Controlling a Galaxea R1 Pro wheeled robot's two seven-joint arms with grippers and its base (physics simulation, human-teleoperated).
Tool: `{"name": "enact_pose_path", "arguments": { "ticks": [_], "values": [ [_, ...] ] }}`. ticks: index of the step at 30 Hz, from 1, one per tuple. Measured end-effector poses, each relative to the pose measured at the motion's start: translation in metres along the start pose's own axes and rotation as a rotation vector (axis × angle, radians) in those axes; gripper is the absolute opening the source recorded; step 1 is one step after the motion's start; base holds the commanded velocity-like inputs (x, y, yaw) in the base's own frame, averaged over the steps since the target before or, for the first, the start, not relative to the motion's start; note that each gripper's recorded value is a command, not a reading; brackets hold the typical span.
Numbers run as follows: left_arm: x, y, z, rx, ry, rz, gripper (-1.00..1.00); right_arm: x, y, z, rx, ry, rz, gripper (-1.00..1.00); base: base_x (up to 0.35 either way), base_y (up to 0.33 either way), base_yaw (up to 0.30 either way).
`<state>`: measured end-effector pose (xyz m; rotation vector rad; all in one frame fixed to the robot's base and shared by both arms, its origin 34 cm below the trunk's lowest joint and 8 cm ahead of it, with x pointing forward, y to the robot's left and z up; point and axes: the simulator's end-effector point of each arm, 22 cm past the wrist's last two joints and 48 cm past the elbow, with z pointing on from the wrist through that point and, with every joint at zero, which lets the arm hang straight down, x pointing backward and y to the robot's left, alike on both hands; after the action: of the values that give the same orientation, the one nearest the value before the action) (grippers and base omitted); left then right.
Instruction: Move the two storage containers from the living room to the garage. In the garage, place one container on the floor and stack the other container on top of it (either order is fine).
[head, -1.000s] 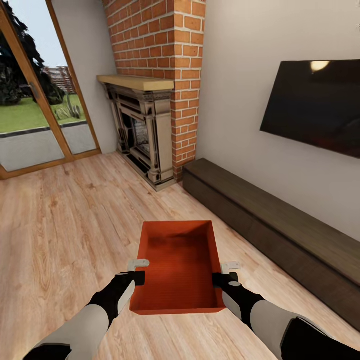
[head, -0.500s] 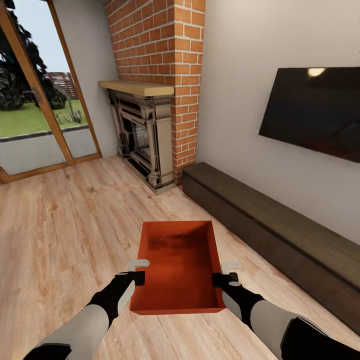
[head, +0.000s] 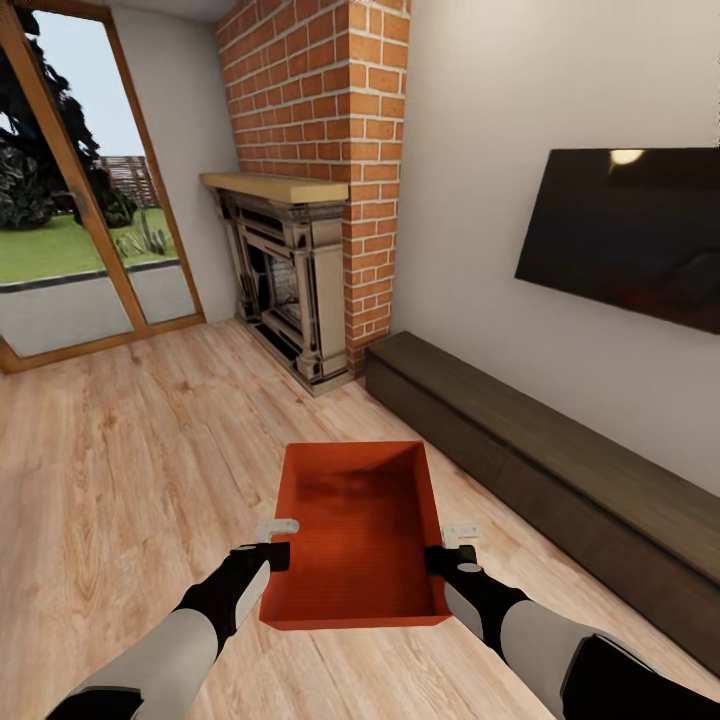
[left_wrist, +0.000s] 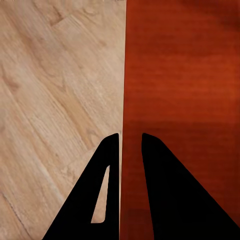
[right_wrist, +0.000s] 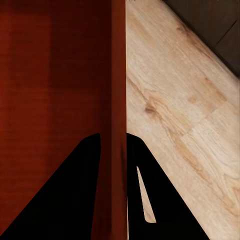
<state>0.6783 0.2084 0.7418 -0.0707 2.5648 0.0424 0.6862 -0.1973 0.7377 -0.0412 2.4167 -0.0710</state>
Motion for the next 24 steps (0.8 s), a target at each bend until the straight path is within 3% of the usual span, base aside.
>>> {"name": "enact_pose_path", "arguments": {
  "ticks": [24],
  "values": [
    [-0.019,0.000,-0.014,0.002,-0.039,-0.002,-1.00,-0.021,-0.001,-0.011,0.002,-0.039,0.002,-1.00,0.000,0.000,0.000]
  ]
}}
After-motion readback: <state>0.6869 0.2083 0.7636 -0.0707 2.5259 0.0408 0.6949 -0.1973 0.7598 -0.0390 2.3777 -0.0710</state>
